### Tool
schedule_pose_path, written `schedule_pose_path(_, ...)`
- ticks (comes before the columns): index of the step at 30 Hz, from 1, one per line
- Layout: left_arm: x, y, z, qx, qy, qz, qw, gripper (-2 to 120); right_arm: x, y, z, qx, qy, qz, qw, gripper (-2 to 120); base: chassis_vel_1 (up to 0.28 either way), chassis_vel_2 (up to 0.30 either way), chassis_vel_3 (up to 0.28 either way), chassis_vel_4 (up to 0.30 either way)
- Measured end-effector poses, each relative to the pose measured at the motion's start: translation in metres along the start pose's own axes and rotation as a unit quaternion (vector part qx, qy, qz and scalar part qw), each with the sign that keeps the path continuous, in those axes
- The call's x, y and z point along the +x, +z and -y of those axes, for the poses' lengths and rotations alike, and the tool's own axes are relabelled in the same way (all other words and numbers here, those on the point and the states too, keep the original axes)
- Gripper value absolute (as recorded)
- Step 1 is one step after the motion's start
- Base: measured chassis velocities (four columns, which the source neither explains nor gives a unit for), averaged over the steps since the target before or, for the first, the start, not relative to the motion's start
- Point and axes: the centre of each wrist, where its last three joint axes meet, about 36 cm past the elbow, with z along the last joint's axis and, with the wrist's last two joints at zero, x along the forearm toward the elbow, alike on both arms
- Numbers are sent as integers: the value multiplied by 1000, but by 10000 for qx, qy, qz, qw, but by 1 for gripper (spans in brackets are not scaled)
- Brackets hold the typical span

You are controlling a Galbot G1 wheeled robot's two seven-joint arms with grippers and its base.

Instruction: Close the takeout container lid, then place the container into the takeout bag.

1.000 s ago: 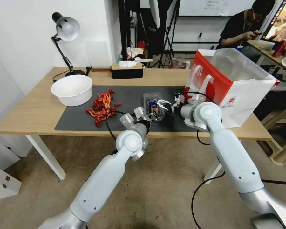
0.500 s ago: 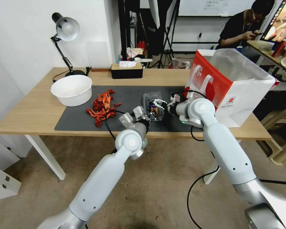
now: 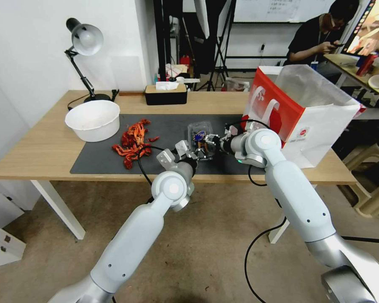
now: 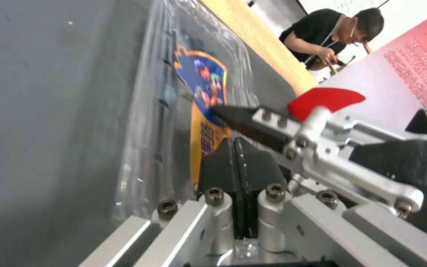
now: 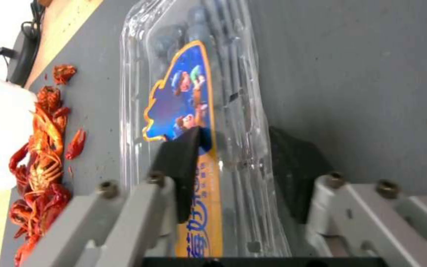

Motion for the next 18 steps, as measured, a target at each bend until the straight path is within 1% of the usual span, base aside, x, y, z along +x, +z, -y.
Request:
schedule_pose_path(1, 0, -1, 0, 2, 1, 9, 10000, 0, 0, 0, 1, 3, -2, -4, 10000, 30, 0, 0, 0, 0)
schedule_pose_path(2, 0, -1, 0, 2, 1, 9, 10000, 0, 0, 0, 1, 3, -2, -4, 10000, 30, 0, 0, 0, 0)
schedule_pose_path(3, 0, -2, -1, 0, -3, 16, 10000, 0, 0, 1, 1, 8, -6, -10, 10000, 25, 0, 0, 0, 0)
schedule_pose_path(4, 0, -3, -1, -5, -6, 22, 10000, 0, 0, 2, 2, 19, -2, -7, 10000, 21, 0, 0, 0, 0)
schedule_pose_path(5, 0, -3, -1, -5, -6, 22, 10000, 0, 0, 2, 2, 19, -2, -7, 10000, 21, 0, 0, 0, 0)
schedule_pose_path(6, 1, -4, -1, -7, -5, 39, 10000, 0, -1, 3, 2, 29, -3, -4, 10000, 14, 0, 0, 0, 0)
schedule_pose_path(7, 1, -6, -2, -5, -7, 53, 10000, 0, -1, 3, 2, 36, -7, 2, 10000, 11, 0, 0, 0, 0)
schedule_pose_path(8, 2, -7, -2, 5, -7, 70, 10000, 0, 0, 2, 2, 46, -19, 12, 10000, 6, 0, 0, 0, 0)
schedule_pose_path(9, 2, -7, -2, 5, -7, 70, 10000, 0, 0, 2, 2, 46, -19, 12, 10000, 6, 0, 0, 0, 0)
schedule_pose_path(11, 6, -10, -3, 24, 18, 115, 9999, 0, 1, 1, 3, 49, -43, 30, 10000, 1, 0, 0, 0, 0)
schedule_pose_path(13, 10, -12, -4, 25, 44, 144, 9999, 0, 1, 1, 3, 44, -57, 40, 10000, 0, 0, 0, 0, 0)
schedule_pose_path(15, 19, -15, -9, -24, 103, 223, 9997, 0, 2, 1, 5, 42, -83, 60, 9999, 0, 0, 0, 0, 0)
schedule_pose_path(16, 29, -19, -16, -100, 151, 328, 9993, 0, 3, 1, 6, 42, -105, 75, 9999, 0, 0, 0, 0, 0)
schedule_pose_path(17, 29, -19, -16, -100, 151, 328, 9993, 0, 3, 1, 6, 42, -105, 75, 9999, 0, 0, 0, 0, 0)
schedule_pose_path(18, 39, -23, -23, -222, 185, 438, 9986, 0, 3, 1, 7, 43, -132, 91, 9999, 0, 0, 0, 0, 0)
